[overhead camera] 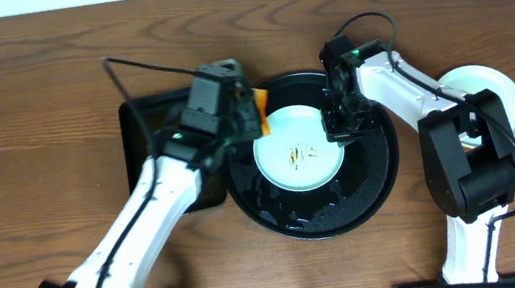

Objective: Clean dirty plates on tray and stack at the side
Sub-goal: 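Scrub the crumb-covered light-blue plate with the sponge, right gripper holding rim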

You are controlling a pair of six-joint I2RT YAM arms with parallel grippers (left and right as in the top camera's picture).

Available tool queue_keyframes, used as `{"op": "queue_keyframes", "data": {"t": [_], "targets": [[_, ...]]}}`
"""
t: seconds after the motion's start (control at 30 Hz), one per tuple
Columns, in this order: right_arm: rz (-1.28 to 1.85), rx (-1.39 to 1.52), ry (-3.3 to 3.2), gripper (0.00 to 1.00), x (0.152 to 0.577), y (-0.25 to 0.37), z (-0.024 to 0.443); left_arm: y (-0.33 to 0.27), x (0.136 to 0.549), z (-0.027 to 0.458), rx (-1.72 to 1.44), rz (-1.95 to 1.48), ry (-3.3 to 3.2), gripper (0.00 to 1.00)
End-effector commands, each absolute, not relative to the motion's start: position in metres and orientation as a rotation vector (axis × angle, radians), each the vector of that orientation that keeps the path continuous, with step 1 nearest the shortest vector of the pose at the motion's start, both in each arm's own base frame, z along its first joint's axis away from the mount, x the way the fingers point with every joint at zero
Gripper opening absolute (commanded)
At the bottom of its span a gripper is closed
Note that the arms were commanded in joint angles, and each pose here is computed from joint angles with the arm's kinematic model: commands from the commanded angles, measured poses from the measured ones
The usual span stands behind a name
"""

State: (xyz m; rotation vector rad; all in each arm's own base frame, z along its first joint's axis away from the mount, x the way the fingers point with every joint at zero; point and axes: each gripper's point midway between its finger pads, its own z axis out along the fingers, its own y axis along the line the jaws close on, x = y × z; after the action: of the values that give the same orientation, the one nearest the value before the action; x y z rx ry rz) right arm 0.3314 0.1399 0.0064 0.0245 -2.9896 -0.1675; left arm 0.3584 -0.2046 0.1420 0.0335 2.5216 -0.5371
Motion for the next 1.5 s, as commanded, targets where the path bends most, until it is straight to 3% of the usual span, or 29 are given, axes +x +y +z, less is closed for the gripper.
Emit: {"op": "queue_keyframes", "data": {"t": [0.0, 0.23, 0.67, 1.0, 1.17, 1.47], "targets": [[-0.067, 0.058, -3.008, 0.01, 0.332, 0.130, 0.006, -0.233, 0.349, 0.118, 0.095, -0.612, 2.595, 0.07], [-0.066, 0.059, -3.006, 0.01, 0.331, 0.130, 0.006, -0.273, 0.334, 0.078, 0.135, -0.744, 2.696, 0.07], [-0.066, 0.059, -3.007, 0.01, 0.331, 0.130, 0.006, -0.301, 0.324, 0.048, -0.070, -0.992, 2.817, 0.08], [-0.066, 0.058, -3.007, 0.01, 0.331, 0.130, 0.006, -0.328, 0.309, 0.038, 0.026, -1.135, 2.838, 0.08], [-0.066, 0.059, -3.007, 0.01, 0.331, 0.130, 0.006, -0.328, 0.309, 0.029, 0.046, -1.091, 2.841, 0.07], [-0.064, 0.059, -3.004, 0.01, 0.331, 0.130, 0.006, -0.265, 0.337, 0.003, -0.086, -0.710, 2.864, 0.07]]}}
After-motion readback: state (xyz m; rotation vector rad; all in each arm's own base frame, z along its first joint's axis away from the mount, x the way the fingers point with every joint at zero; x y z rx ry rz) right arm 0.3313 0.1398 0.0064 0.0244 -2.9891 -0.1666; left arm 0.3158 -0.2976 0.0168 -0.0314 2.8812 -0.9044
